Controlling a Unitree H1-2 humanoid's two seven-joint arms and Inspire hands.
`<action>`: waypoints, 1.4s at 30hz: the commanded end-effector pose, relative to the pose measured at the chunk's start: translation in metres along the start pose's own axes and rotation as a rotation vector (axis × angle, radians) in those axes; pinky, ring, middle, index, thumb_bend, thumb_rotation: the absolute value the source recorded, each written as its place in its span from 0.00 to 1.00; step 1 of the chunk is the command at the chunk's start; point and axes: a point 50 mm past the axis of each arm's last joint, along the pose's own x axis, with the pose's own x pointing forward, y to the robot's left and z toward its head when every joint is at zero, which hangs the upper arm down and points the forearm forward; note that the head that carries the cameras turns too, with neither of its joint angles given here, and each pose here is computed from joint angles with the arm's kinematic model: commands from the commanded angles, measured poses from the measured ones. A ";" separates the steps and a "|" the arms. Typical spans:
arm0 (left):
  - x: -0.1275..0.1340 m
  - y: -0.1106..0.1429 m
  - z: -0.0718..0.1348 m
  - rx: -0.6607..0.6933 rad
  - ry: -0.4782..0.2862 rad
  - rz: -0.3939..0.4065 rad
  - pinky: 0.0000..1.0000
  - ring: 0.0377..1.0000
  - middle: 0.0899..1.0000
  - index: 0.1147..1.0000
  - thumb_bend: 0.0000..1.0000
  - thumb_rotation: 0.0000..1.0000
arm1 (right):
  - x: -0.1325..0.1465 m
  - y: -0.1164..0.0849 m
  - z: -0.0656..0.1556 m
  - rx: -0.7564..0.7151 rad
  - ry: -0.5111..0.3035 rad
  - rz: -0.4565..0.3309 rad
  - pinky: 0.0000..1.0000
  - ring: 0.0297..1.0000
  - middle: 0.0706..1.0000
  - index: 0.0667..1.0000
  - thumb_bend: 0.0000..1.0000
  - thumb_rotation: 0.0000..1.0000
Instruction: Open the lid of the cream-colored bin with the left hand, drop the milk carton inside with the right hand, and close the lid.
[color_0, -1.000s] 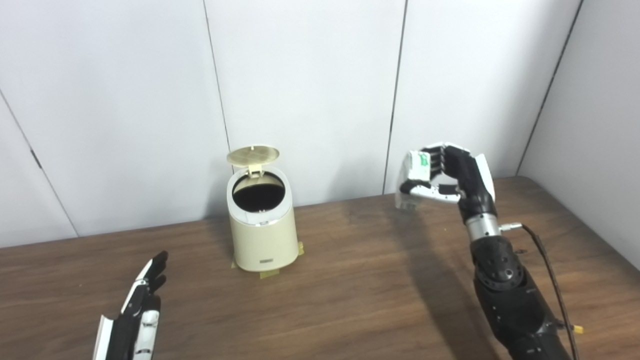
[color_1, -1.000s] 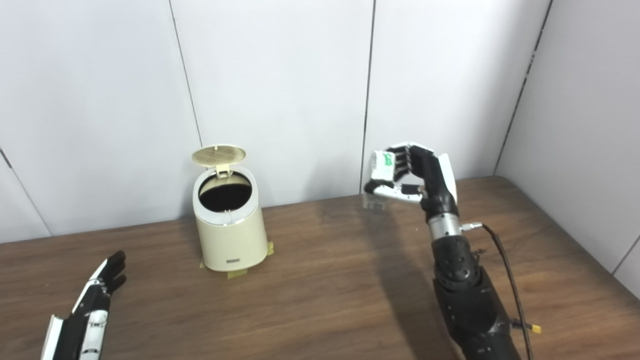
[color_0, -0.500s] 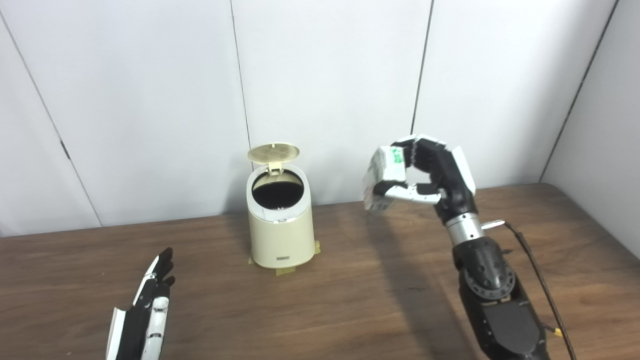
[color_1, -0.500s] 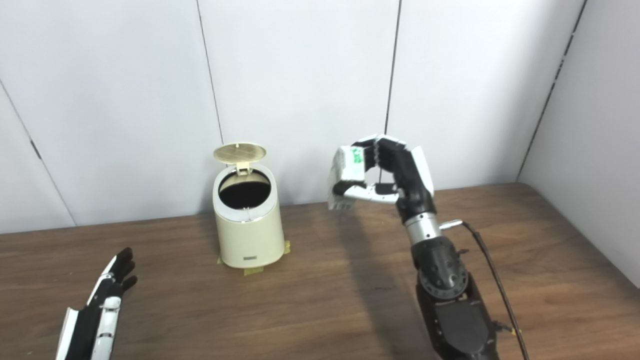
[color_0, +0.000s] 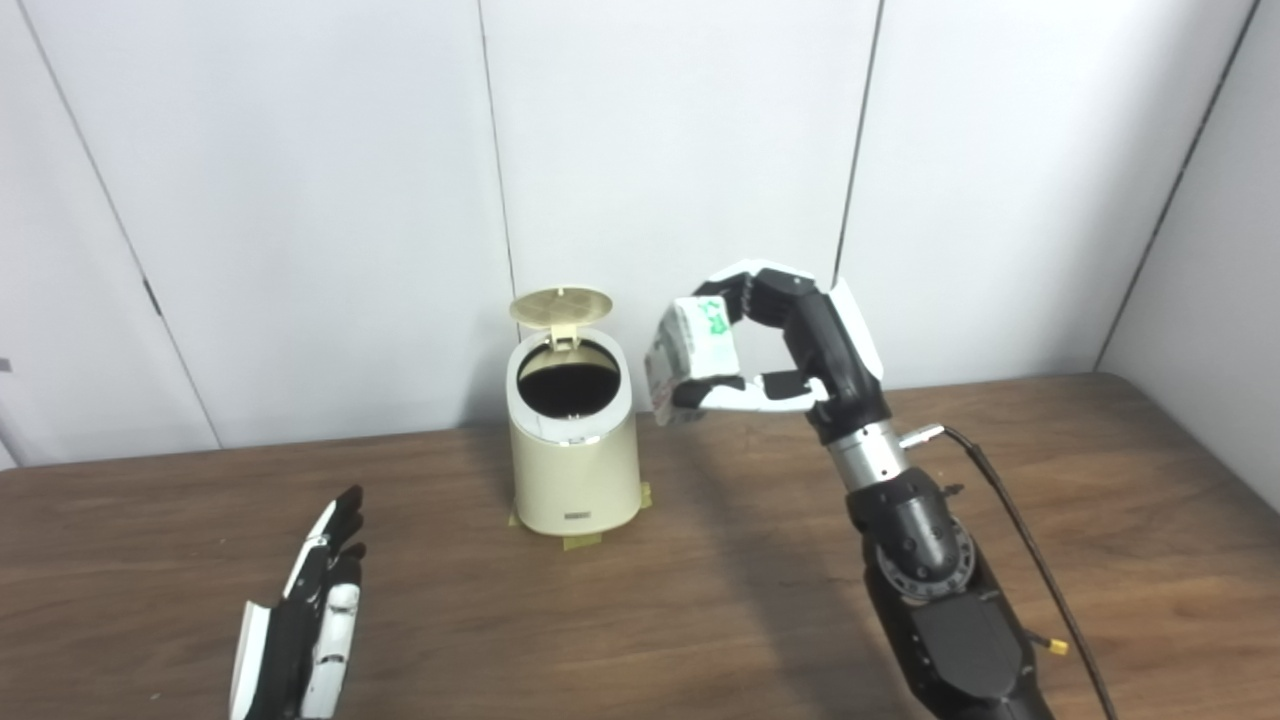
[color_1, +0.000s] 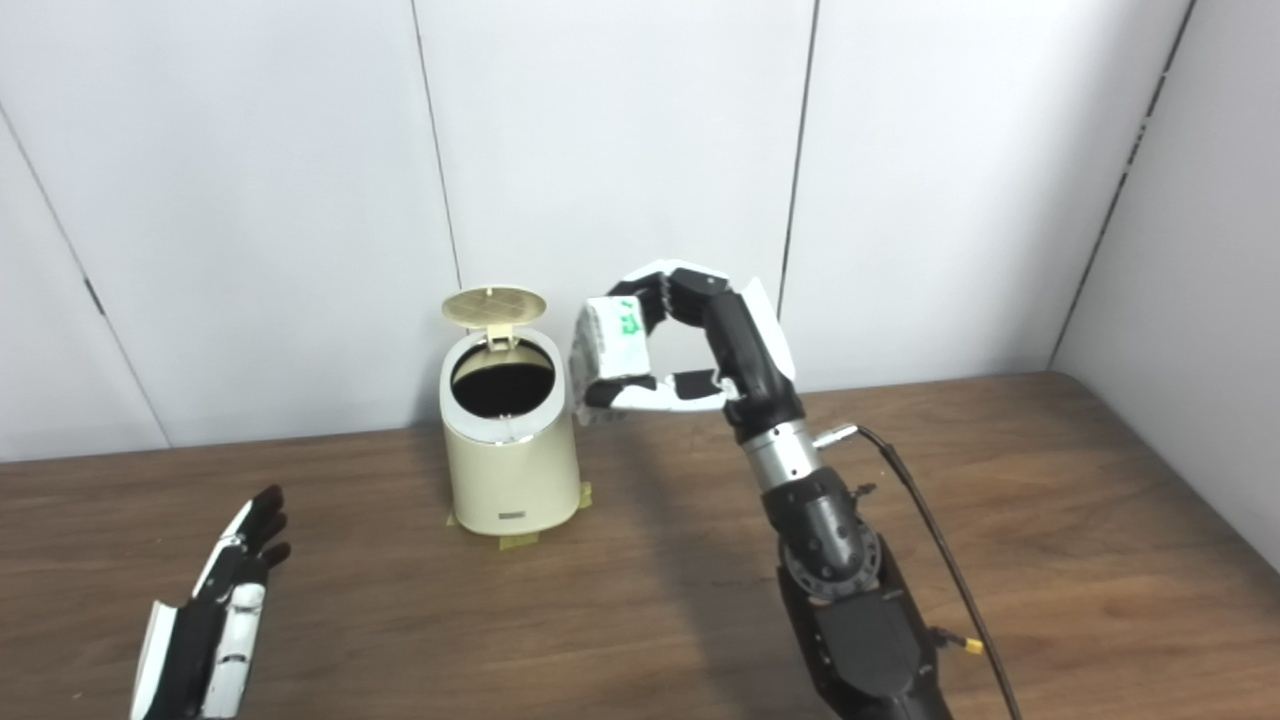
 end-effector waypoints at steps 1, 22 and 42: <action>-0.014 -0.015 -0.020 0.018 0.059 -0.024 0.86 0.92 0.94 0.92 0.41 1.00 | 0.033 0.000 0.025 0.002 -0.157 -0.027 0.30 0.39 0.43 0.48 0.52 0.00; -0.018 -0.020 -0.015 0.013 0.069 -0.041 0.87 0.93 0.95 0.93 0.44 1.00 | 0.070 0.072 0.014 -0.374 -0.386 -0.018 0.39 0.43 0.43 0.45 0.52 0.00; -0.024 -0.025 -0.009 0.017 0.062 -0.039 0.89 0.94 0.96 0.94 0.36 0.99 | 0.089 0.097 -0.015 -0.536 -0.478 0.028 0.39 0.43 0.45 0.44 0.52 0.00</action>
